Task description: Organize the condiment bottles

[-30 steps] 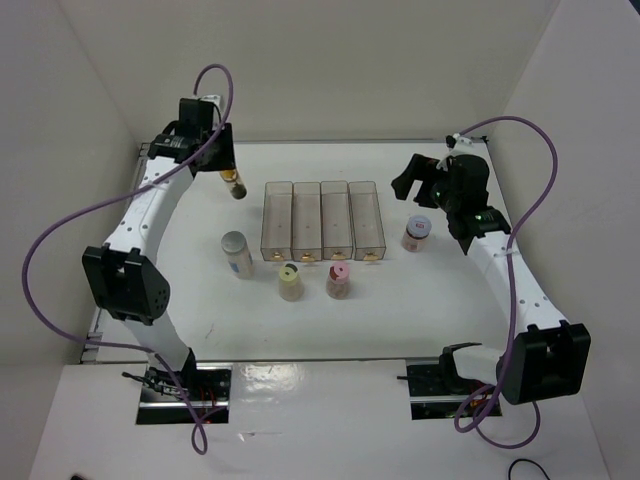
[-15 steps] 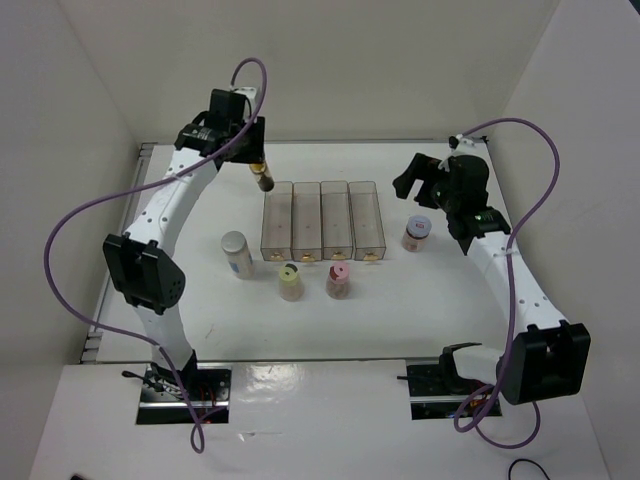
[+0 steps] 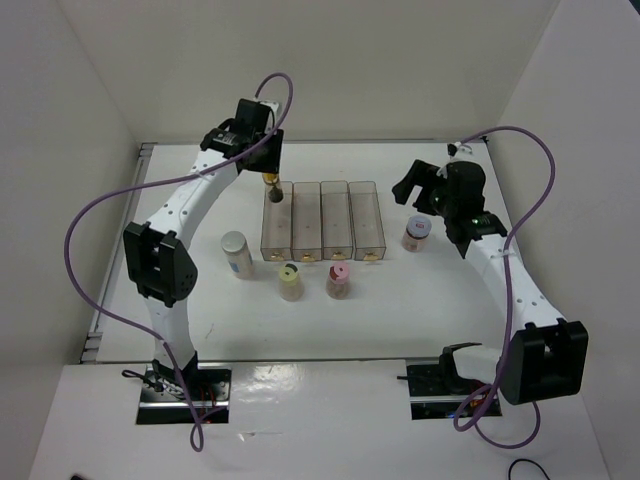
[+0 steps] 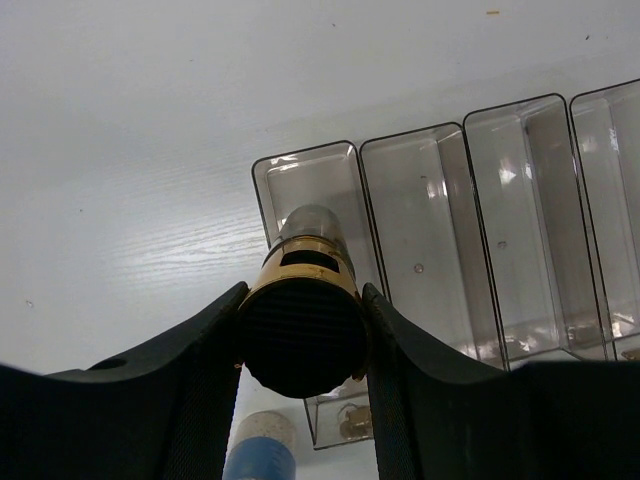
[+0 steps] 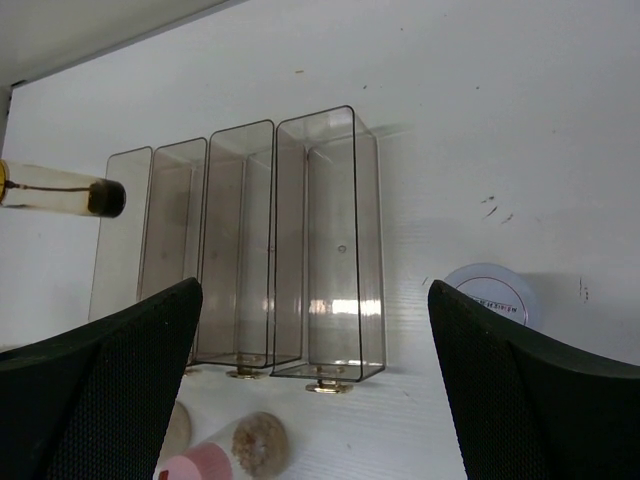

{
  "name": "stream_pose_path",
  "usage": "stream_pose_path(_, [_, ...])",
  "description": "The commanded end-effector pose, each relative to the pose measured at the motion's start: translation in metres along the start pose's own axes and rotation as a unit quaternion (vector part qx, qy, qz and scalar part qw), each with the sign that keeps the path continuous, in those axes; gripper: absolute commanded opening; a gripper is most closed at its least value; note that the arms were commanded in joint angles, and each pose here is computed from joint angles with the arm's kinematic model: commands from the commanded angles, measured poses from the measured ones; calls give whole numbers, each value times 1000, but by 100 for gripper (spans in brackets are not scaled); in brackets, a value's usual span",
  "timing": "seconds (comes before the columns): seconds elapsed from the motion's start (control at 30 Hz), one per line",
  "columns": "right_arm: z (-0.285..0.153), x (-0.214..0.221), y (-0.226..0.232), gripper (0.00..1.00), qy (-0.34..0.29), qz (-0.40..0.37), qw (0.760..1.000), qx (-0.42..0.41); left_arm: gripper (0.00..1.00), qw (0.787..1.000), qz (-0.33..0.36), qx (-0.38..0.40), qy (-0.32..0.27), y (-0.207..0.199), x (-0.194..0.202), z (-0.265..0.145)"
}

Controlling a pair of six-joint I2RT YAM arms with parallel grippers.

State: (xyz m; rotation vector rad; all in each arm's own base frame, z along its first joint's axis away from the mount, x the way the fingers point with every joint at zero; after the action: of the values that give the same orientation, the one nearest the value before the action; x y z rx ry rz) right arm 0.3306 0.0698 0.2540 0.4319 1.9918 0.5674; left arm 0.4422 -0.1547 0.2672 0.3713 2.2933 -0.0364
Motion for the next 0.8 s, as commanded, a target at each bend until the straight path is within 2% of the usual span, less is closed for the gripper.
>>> stream_pose_path(0.0, [-3,-4,6,98,-19,0,1000,-15,15,999,6,-16,-31,6,-13,7])
stream_pose_path(0.3, [-9,-3,5,98,-26,5,1000,-14,15,1000,3,-11,-16,2,0,28])
stream_pose_path(0.63, [-9,-1,4,98,-23,5,1000,-12,20,1000,0,-7,4,-5,12,40])
stream_pose_path(0.77, [-10,-2,6,98,-19,5,1000,-16,27,1000,1,-7,13,-6,18,45])
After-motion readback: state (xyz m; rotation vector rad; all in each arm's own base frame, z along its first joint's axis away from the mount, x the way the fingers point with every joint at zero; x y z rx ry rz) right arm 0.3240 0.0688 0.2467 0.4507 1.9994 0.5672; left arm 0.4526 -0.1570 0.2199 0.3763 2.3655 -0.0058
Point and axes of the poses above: each gripper's point midway between its finger pads, its own z axis out along the fingers, its own y axis along the line the jaws close on, x = y × z, the point moved 6 cm from there along -z, back along the fingers, and after that the axes turned 10 degrees about z, right-handed, at the moved point
